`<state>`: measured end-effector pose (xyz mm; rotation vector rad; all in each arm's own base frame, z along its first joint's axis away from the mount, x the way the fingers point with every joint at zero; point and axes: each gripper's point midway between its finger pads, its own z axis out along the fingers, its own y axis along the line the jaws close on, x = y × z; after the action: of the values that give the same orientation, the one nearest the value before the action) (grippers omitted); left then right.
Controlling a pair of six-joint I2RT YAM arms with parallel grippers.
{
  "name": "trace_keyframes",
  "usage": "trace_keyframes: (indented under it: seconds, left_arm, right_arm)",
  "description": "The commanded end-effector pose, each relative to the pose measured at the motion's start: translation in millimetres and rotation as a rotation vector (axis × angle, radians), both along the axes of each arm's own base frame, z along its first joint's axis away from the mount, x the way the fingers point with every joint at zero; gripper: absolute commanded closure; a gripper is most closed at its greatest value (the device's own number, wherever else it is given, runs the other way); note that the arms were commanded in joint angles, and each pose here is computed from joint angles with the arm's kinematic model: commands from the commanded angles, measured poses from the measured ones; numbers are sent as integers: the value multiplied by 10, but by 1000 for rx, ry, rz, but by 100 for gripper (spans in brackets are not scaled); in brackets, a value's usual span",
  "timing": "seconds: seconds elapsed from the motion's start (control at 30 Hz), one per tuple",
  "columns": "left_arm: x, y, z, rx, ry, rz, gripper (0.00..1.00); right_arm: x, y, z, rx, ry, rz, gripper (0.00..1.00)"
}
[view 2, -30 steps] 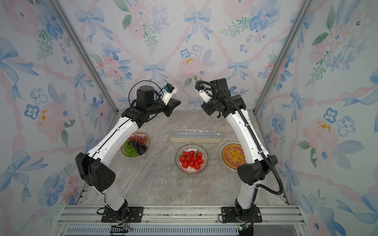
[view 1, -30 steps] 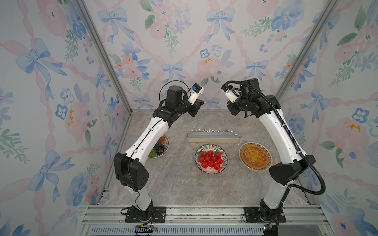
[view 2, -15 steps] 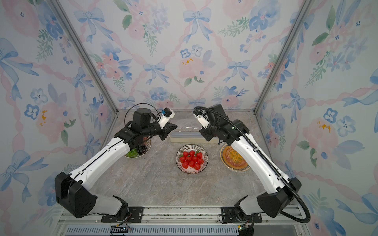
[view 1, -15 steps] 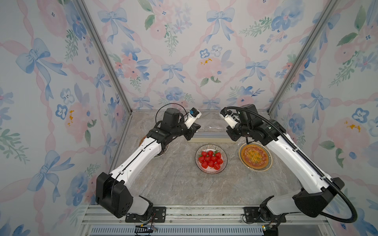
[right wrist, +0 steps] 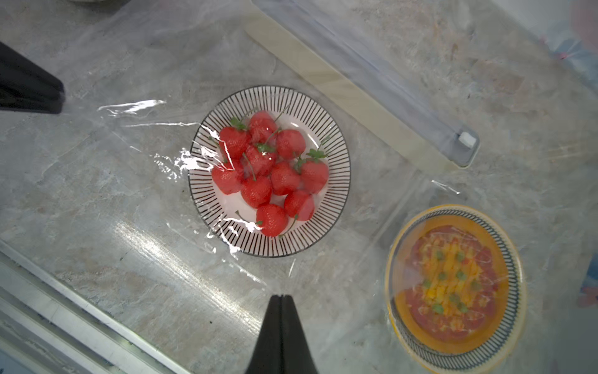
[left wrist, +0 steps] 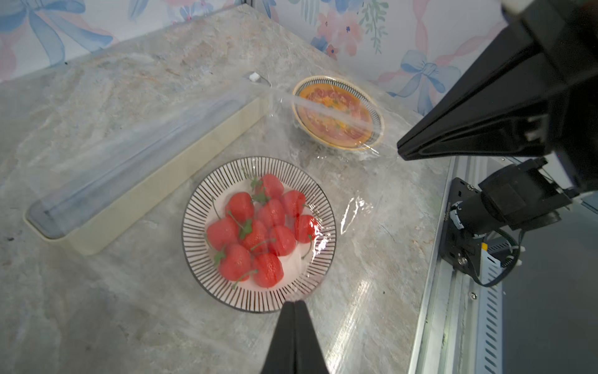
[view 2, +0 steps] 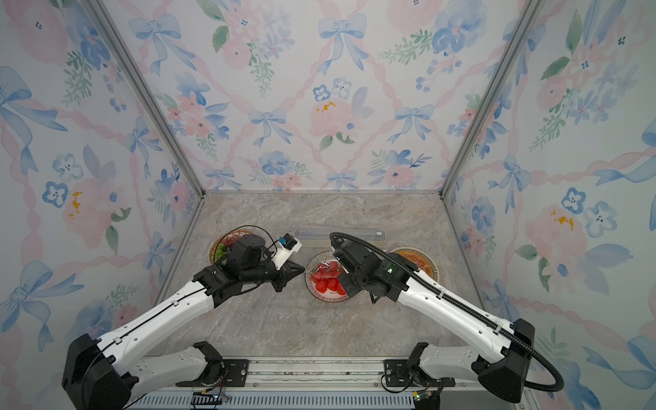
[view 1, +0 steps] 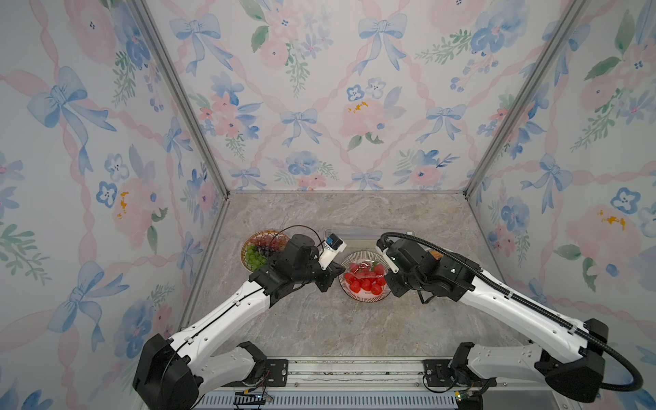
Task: Wrap the plate with plastic wrap
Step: Cover the plate with plastic wrap.
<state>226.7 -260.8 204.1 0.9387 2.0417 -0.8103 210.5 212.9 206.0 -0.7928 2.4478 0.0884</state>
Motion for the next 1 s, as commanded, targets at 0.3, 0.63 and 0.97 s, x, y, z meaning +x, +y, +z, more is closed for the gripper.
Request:
trace_keyframes:
  seconds: [0.3,0.63,0.97]
  left_arm:
    - [-495,134,-533,-55,202,88,100]
    - [-612,81,-980,-44,291,89,100]
    - [-538,34,-1321,24,310,109,100]
  right_arm:
    - [-464,-11,-781,13,194,-198,100]
    - [-559,-15,-1292,0,276,-247,100]
    - [-467,-164,-1574,2,303,-307,100]
